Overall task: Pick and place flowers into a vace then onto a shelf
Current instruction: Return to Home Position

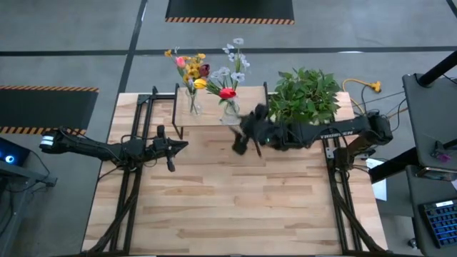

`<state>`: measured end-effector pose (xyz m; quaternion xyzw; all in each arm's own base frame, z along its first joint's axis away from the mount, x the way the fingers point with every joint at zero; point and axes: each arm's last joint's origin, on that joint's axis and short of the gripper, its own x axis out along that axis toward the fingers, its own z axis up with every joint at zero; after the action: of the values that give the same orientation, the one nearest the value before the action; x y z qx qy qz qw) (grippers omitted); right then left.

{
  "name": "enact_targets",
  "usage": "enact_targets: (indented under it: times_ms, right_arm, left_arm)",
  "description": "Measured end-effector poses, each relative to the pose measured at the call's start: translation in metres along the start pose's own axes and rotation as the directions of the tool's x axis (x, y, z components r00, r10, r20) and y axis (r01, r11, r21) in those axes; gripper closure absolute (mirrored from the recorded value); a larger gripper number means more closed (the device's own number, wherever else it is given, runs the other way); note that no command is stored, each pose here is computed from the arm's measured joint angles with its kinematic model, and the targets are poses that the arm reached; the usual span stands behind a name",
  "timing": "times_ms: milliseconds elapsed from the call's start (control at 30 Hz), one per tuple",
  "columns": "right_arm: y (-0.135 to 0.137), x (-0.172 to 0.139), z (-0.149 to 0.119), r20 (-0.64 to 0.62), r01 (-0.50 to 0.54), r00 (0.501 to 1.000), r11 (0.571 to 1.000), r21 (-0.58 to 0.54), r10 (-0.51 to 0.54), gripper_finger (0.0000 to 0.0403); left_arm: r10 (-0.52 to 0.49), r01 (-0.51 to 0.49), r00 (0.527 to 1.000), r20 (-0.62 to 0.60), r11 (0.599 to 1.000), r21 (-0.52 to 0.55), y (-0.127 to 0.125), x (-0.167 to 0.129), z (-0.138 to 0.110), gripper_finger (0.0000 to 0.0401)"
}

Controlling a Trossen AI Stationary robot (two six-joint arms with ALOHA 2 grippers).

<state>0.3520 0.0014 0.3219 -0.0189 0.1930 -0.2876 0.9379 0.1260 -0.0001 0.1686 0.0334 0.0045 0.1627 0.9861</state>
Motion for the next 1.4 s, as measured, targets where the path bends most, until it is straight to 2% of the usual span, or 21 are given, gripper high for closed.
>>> enact_targets:
  times_ms: [67, 200, 400, 600, 700, 800, 933, 1133, 1233, 1367, 1400]
  right_arm:
    - [0.014, -0.008, -0.005, -0.017, -0.084, 0.996, 0.995, -0.046, 0.084, 0.0184]
    - [0.035, -0.026, -0.024, -0.072, -0.161, 0.986, 0.980, -0.118, 0.153, 0.0184]
    - [0.047, -0.067, -0.052, -0.082, -0.268, 0.962, 0.956, -0.120, 0.259, 0.0184]
    - [0.053, -0.105, -0.107, 0.008, -0.414, 0.909, 0.905, -0.100, 0.416, 0.0184]
    - [0.050, -0.114, -0.137, 0.072, -0.462, 0.880, 0.882, -0.097, 0.469, 0.0184]
    - [0.039, -0.115, -0.162, 0.139, -0.474, 0.864, 0.875, -0.096, 0.484, 0.0184]
    - [0.013, -0.109, -0.183, 0.172, -0.439, 0.876, 0.893, -0.104, 0.451, 0.0184]
    - [-0.043, -0.101, -0.190, 0.277, -0.509, 0.816, 0.858, -0.073, 0.508, 0.0184]
    - [-0.072, -0.093, -0.191, 0.325, -0.480, 0.827, 0.877, -0.013, 0.458, 0.0184]
    - [-0.095, -0.089, -0.191, 0.345, -0.525, 0.797, 0.851, -0.009, 0.495, 0.0184]
    - [-0.099, -0.088, -0.191, 0.349, -0.517, 0.801, 0.856, -0.005, 0.486, 0.0184]
  left_arm:
    - [0.000, 0.000, 1.000, 0.000, 1.000, 0.000, 0.000, 0.000, 0.000, 0.0398]
    - [0.000, 0.000, 1.000, 0.001, 1.000, 0.000, 0.000, 0.000, 0.000, 0.0398]
    - [0.000, 0.000, 1.000, 0.001, 1.000, -0.004, 0.000, 0.000, 0.000, 0.0398]
    - [0.002, -0.001, 1.000, 0.027, 0.999, -0.034, 0.000, 0.000, 0.003, 0.0398]
    - [0.002, -0.001, 1.000, 0.030, 0.999, -0.036, 0.000, 0.000, 0.003, 0.0398]
    - [0.001, 0.000, 1.000, 0.031, 0.999, -0.036, 0.000, 0.000, 0.004, 0.0398]
    - [0.004, 0.000, 0.997, 0.071, 0.999, -0.054, 0.001, 0.000, 0.008, 0.0398]
    - [0.005, 0.001, 0.996, 0.094, 0.998, -0.063, 0.001, 0.000, 0.010, 0.0398]
    - [0.008, -0.001, 0.993, 0.117, 0.999, -0.055, 0.001, -0.001, 0.013, 0.0398]
    - [0.014, -0.001, 0.984, 0.175, 0.997, -0.078, 0.002, -0.002, 0.019, 0.0398]
    - [0.015, -0.001, 0.984, 0.178, 0.997, -0.079, 0.002, -0.002, 0.019, 0.0398]
